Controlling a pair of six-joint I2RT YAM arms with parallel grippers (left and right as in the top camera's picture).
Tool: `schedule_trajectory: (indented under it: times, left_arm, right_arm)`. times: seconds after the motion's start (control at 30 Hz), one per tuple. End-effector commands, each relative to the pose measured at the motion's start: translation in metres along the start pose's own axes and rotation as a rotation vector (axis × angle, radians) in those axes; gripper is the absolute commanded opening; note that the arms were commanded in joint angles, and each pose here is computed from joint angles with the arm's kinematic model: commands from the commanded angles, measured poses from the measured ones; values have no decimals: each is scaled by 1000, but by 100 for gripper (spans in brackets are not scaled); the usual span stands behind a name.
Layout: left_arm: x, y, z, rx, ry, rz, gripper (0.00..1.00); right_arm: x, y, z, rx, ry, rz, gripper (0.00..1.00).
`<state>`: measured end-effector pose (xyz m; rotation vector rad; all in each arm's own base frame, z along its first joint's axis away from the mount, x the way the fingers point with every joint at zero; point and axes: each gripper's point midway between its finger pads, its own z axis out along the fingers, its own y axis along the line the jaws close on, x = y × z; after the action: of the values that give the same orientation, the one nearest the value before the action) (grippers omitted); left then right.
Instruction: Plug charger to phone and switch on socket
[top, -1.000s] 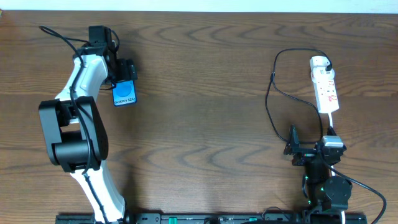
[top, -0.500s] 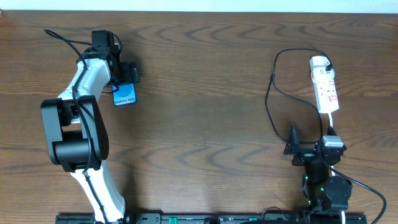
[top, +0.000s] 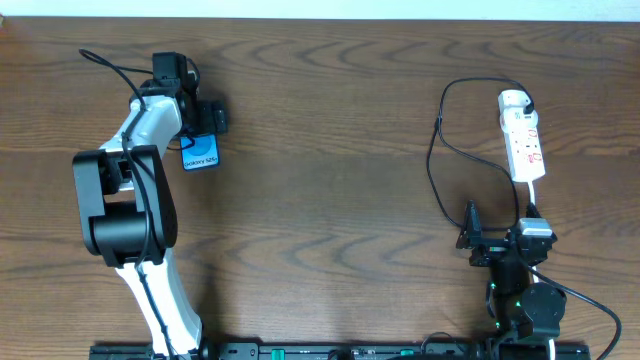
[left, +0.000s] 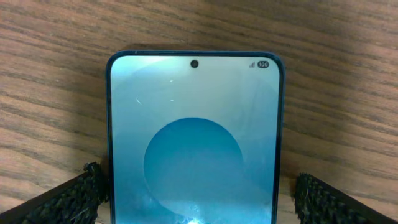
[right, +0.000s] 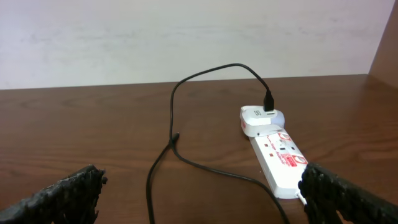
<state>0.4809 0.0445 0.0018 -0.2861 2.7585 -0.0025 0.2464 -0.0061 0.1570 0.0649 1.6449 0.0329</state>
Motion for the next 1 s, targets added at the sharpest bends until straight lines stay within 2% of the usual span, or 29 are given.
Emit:
schedule_trajectory:
  times: [0.0, 0.17, 0.23, 0.4, 0.53, 0.83, 0.97]
  left_arm:
    - [18, 0, 20, 7, 61, 1, 98]
    - [25, 1, 19, 4, 90, -18, 98]
    - [27, 1, 19, 2, 99, -18, 91]
    - [27, 1, 19, 2, 100, -18, 89]
    - [28, 1, 19, 2, 104, -18, 84]
    - [35, 2, 18, -2, 133, -18, 82]
    - [34, 2, 17, -1, 129, -18, 72]
  right_arm:
    - [1, -1, 0, 7, 0, 3, 99]
    - [1, -1, 0, 7, 0, 3, 99]
    - [1, -1, 0, 7, 0, 3, 99]
    - [1, -1, 0, 7, 0, 3, 99]
    - [1, -1, 0, 7, 0, 3, 99]
    - [1, -1, 0, 7, 0, 3, 99]
    - [1, -1, 0, 7, 0, 3, 99]
